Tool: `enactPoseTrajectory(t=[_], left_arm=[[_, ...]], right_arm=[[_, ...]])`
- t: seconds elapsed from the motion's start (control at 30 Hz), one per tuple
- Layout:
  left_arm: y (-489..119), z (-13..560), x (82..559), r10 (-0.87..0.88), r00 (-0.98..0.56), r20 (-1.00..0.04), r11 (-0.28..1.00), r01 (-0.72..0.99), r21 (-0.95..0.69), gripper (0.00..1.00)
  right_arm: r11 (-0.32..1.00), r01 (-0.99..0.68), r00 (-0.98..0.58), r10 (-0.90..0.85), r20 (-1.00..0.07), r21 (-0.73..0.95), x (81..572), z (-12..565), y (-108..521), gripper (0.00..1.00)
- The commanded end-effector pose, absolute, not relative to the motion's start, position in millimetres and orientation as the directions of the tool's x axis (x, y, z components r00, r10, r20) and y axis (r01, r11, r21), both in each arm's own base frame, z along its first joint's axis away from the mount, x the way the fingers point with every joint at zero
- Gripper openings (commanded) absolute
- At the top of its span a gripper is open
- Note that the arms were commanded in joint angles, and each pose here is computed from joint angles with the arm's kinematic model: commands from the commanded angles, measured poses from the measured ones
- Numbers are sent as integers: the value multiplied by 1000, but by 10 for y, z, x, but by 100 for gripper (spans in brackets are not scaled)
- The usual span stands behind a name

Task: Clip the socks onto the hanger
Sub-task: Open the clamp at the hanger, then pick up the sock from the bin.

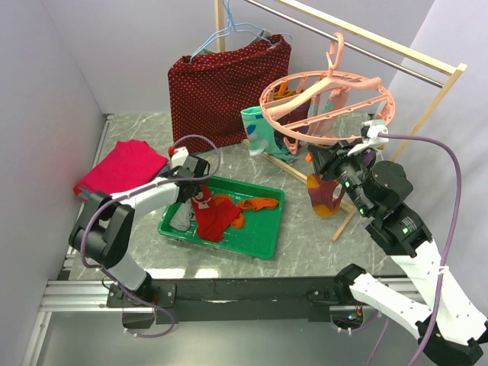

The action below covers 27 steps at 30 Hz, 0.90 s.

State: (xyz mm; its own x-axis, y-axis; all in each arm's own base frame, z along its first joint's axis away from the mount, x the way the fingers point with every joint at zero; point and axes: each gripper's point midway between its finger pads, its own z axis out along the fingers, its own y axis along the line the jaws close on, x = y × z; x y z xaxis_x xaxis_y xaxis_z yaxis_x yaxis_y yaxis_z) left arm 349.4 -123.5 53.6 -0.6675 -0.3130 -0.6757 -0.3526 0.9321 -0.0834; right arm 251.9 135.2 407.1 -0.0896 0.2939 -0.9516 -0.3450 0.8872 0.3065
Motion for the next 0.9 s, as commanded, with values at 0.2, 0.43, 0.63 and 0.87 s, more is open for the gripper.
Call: enactPoseTrajectory(t=[0.2,0.43,0.63,0.87], left_arm=[[-1618,1035,3562,-281,-613,-738,960,-187,-210,2],[-1943,922,3548,-248,-675,-695,964,-102,-245,16],[-1798,797,3669,-246,-660,-710,969,-187,-162,43],[-1703,757,3760,-220,-650,-728,969,-231,-87,52]], right_arm=[[887,-341,-44,314,-948,310,2513,4175,1301,0],[884,-344,-49,319,-947,315,2515,4175,1315,0],[883,-347,-51,319,-946,316,2514,4168,1321,0],[884,-345,-47,318,-947,314,2507,4179,1309,0]])
